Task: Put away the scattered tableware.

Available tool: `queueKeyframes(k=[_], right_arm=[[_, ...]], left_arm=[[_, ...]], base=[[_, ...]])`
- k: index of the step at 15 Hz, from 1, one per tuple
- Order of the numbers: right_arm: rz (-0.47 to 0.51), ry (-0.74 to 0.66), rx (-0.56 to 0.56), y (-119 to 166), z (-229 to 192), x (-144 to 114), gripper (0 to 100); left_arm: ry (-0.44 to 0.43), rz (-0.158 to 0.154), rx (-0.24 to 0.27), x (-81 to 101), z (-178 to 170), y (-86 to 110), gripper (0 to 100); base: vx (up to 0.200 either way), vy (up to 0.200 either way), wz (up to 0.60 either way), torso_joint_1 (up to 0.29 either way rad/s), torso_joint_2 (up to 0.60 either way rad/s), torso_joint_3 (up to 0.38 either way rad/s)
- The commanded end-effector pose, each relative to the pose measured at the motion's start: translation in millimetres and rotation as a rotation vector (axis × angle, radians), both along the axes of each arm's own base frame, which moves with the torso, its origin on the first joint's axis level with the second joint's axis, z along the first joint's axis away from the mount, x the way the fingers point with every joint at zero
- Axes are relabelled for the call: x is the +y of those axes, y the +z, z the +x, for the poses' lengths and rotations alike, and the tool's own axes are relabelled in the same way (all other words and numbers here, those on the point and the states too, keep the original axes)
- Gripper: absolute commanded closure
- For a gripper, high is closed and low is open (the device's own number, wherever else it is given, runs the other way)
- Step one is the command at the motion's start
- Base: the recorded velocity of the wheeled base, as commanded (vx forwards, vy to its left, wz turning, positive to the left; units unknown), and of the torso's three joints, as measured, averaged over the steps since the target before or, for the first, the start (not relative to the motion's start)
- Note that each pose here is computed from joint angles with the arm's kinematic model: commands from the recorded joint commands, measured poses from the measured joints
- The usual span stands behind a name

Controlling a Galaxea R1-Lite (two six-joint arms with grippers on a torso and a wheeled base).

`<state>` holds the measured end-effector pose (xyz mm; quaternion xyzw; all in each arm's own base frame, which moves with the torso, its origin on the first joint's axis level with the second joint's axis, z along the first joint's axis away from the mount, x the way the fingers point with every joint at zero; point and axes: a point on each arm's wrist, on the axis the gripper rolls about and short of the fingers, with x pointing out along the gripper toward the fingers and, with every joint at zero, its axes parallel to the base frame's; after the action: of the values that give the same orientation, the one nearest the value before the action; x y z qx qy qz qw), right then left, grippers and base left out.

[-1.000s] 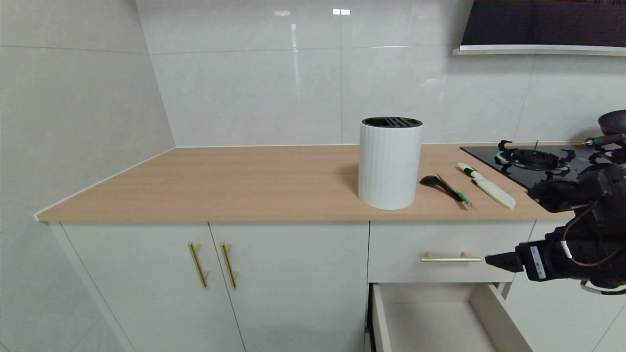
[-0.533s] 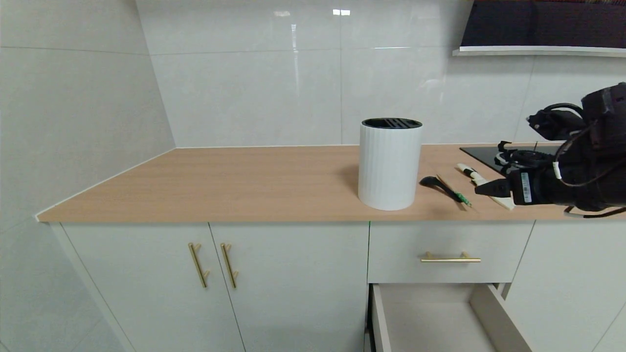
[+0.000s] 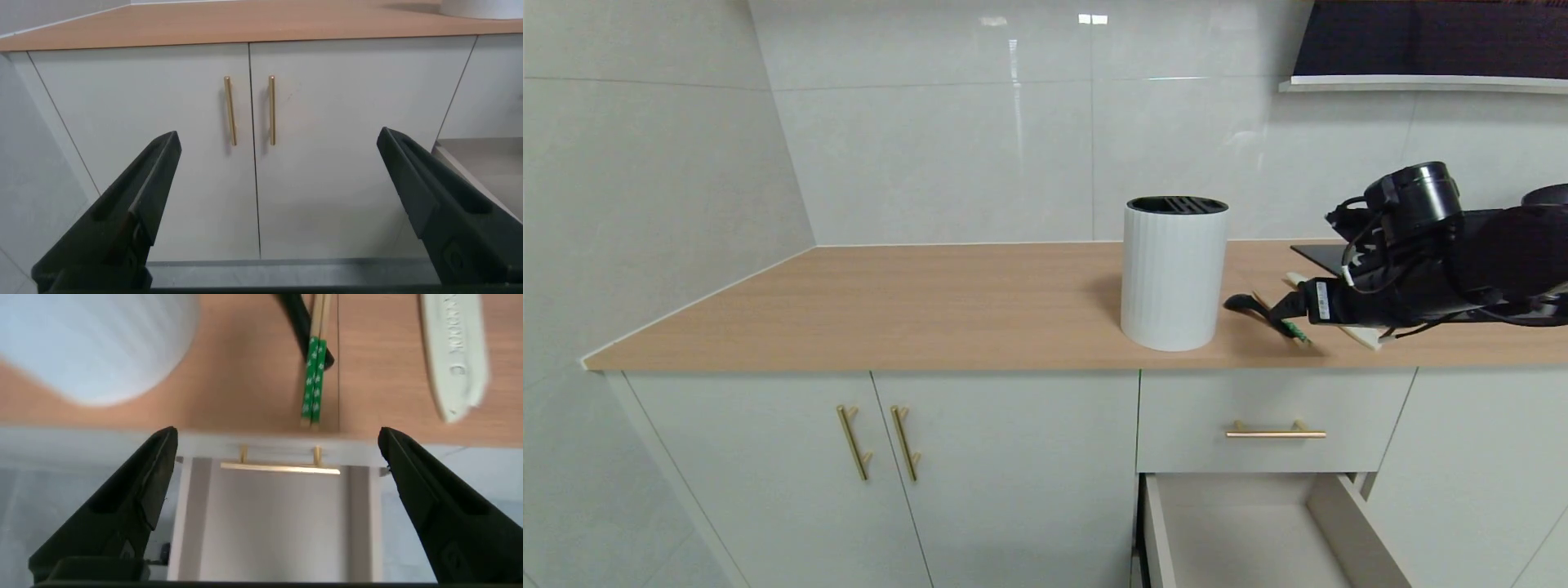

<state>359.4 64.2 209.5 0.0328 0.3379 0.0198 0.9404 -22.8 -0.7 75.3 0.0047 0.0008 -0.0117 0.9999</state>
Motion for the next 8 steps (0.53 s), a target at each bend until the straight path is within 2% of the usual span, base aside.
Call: queueKeyframes(k=[1, 8], right_arm=[[-0.008, -0.016, 0.052, -23, 19, -2, 0], [-0.018, -0.035, 0.063, -44, 35, -7, 0]], left_arm=[[0.0, 0.0, 0.0, 0.0, 0, 0.0, 0], [0.0, 0.0, 0.0, 0.0, 0, 0.0, 0]], base=[[0.0, 0.0, 0.0, 0.0, 0.0, 0.0], [0.0, 0.0, 0.0, 0.0, 0.0, 0.0]])
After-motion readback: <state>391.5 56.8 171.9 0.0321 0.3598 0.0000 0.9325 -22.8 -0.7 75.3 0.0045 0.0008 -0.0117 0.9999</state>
